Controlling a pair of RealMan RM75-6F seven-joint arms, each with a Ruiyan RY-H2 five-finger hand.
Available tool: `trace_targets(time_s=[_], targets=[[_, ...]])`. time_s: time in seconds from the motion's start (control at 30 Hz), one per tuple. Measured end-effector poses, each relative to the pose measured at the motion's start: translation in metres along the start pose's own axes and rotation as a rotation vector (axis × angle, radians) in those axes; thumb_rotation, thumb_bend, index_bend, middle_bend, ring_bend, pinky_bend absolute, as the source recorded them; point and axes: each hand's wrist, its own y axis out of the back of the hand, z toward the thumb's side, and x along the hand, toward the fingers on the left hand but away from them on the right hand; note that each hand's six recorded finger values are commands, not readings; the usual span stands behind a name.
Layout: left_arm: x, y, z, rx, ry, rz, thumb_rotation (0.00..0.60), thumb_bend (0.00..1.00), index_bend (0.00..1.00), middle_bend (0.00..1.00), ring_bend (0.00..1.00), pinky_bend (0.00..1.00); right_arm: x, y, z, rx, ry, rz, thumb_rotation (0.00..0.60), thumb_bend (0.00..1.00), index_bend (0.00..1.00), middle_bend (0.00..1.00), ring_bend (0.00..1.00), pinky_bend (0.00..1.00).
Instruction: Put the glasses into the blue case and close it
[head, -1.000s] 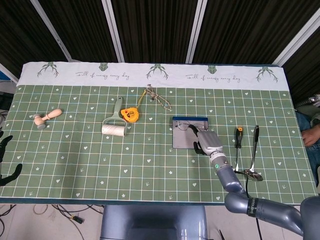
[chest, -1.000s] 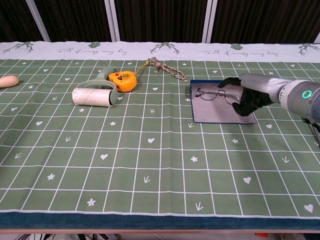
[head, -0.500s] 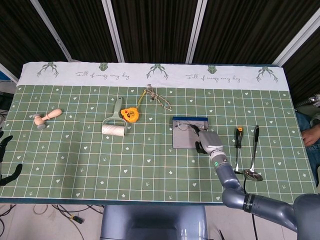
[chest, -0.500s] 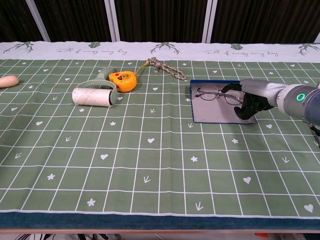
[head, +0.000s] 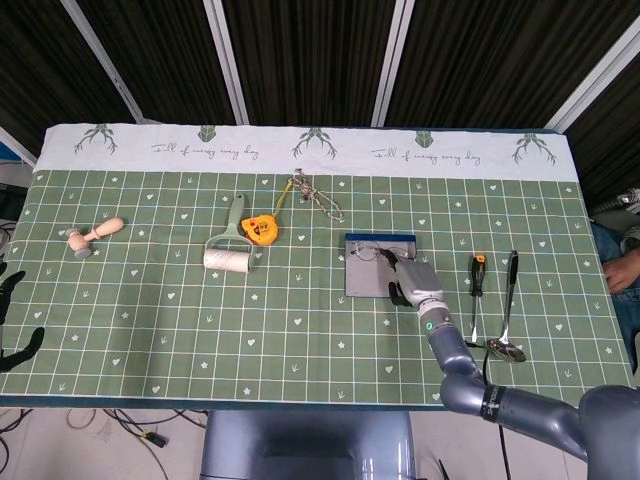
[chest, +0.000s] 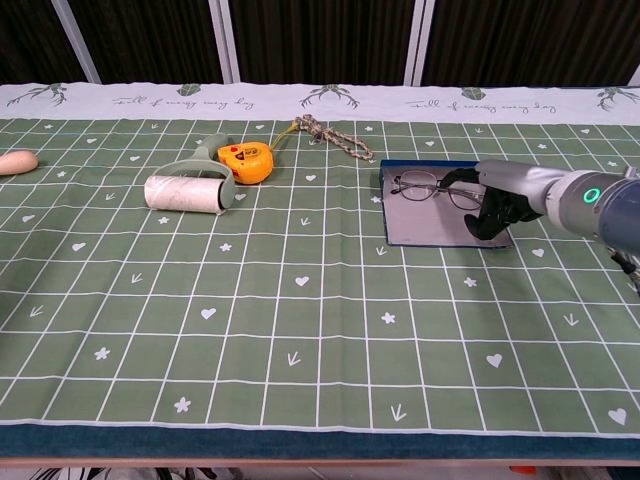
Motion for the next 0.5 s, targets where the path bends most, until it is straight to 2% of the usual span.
trace_targets(time_s=[0.5], targets=[[0.000, 0.000, 0.000, 0.003, 0.000, 0.002, 0.600, 0.32, 0.10, 0.00, 0.00, 0.00, -0.015, 0.012, -0.001, 0.100, -0.039, -0.035, 0.600, 0.70, 0.10, 0.96, 1.00, 1.00]])
